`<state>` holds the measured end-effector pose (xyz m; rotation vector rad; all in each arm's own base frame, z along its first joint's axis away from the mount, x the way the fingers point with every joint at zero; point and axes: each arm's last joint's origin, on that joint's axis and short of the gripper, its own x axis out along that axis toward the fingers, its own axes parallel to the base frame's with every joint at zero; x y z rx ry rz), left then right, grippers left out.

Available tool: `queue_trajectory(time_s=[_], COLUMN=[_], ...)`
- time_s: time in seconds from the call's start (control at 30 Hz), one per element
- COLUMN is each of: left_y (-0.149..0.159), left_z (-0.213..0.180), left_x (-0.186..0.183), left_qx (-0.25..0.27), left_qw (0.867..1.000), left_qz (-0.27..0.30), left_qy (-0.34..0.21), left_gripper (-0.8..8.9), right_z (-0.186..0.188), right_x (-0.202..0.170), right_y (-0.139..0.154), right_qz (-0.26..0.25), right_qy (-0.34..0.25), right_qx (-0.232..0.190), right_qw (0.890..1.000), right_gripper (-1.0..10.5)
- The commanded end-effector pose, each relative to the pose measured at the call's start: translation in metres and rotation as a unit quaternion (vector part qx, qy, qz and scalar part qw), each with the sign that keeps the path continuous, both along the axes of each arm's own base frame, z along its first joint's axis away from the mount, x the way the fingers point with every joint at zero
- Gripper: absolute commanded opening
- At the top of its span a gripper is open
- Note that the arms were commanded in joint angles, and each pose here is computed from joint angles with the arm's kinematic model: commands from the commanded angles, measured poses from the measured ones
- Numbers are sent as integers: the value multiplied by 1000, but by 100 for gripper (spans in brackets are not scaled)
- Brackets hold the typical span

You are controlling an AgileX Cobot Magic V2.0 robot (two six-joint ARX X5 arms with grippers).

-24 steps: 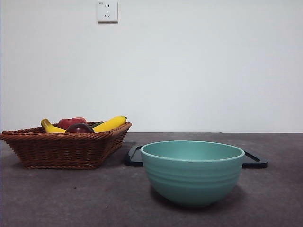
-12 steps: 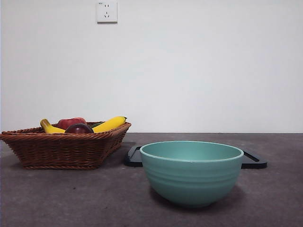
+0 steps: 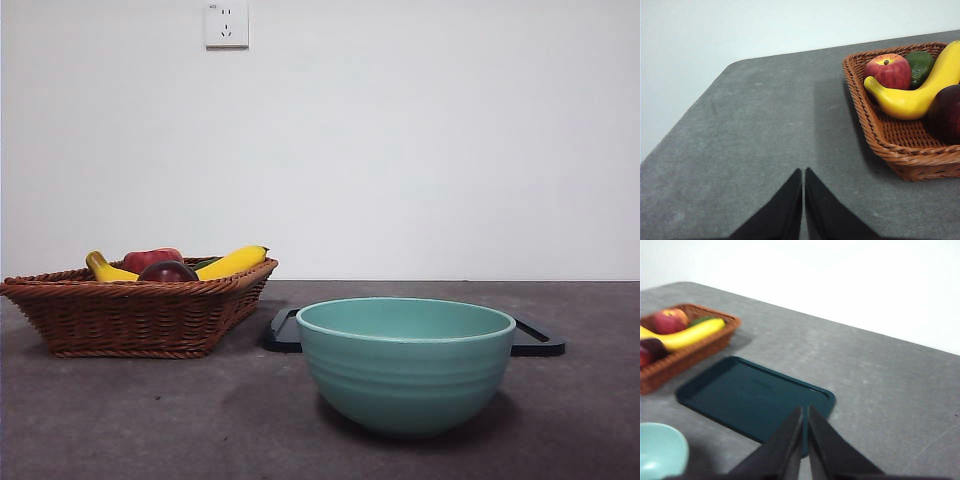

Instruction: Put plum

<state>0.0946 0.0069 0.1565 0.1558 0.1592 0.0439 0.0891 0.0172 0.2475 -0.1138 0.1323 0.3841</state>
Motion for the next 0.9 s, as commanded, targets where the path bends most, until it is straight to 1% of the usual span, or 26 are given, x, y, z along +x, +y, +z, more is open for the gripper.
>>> queue_trajectory(time_s=[0.03,0.23,0.37,0.53,0.63,0.73,0.9], left_y=[0,0,0,0,0,0,0], left_z=[-8,-8,-8,-8,-8,-8,-8], left_x=[1,1,1,1,1,1,1], left_qx=[1,1,1,1,1,1,1], left_qw=[1000,1000,1000,1000,1000,1000,1000], left_qz=[2,2,2,2,2,2,2], left_qy=[13,13,13,13,13,13,13], left_gripper=[8,8,8,8,8,8,8], right_z=[-25,-63,-78,-90,-97,-96,-97], right_x=[2,3,4,5,6,6,6], right_y=[-1,-4,-5,-6,-8,-8,-10], right_qz=[-25,-72,-83,-93,-103,-108,-125], right_qy=[-24,-16,-5,7,12,4,9], right_qx=[-10,-16,-17,-14,-3,3,4], right_qw=[999,997,996,996,995,994,992], right_gripper=[8,8,8,8,8,8,8])
